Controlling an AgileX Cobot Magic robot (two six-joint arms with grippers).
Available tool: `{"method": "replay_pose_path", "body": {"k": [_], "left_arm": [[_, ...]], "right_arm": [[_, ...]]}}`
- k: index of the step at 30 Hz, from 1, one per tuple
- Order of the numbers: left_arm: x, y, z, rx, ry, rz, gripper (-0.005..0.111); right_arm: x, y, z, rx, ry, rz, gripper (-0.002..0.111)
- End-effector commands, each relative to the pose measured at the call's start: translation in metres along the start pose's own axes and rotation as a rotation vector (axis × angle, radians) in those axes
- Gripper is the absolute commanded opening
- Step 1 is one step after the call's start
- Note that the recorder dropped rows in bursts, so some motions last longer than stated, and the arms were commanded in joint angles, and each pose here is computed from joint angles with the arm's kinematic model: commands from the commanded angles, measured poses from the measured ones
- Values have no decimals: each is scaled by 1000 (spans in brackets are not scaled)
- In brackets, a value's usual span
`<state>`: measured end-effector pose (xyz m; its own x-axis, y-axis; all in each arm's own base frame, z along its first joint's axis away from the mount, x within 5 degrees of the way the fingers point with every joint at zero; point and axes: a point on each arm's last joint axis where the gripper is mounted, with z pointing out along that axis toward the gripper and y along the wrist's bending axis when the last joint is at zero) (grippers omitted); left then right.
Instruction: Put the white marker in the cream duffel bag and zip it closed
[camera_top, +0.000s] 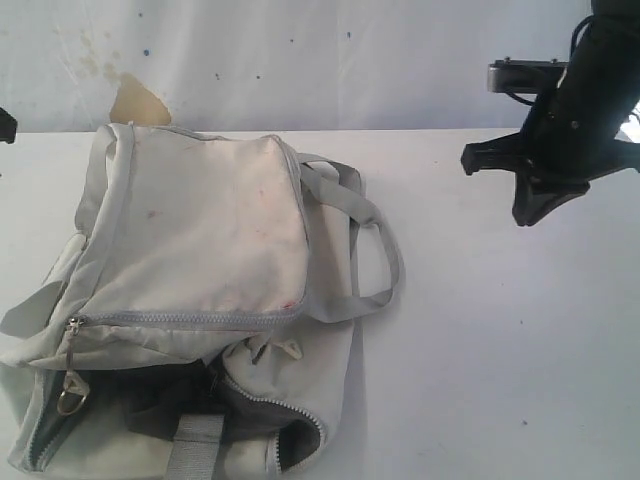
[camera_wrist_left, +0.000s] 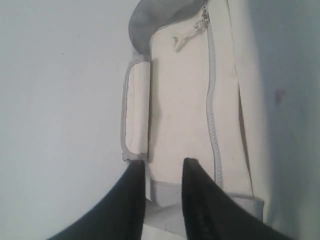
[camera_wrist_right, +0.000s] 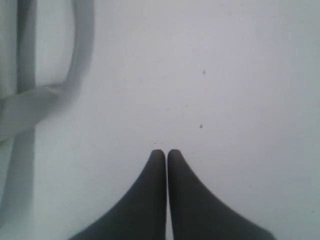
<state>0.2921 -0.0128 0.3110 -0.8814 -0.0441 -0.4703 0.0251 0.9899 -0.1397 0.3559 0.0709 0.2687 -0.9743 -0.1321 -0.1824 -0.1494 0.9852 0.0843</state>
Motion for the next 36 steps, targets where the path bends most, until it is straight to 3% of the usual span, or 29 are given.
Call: {"method": "replay_pose_path", "body": {"k": [1, 14, 25, 30, 36], "left_arm": [[-18, 6, 12, -54, 24, 33, 0], [-32, 13, 16, -131, -27, 86, 0], [-34, 13, 15, -135, -50, 71, 0], [-34, 11, -4, -139, -109, 79, 0], [-27, 5, -51, -139, -238, 88, 0]], "right_arm": [[1, -24, -7, 63, -13, 24, 0], [11, -39, 11, 88, -30, 2, 0], [38, -62, -18, 119, -112, 55, 0], [48, -58, -43, 128, -153, -14, 0], [68, -50, -93, 150, -328, -25, 0]]}}
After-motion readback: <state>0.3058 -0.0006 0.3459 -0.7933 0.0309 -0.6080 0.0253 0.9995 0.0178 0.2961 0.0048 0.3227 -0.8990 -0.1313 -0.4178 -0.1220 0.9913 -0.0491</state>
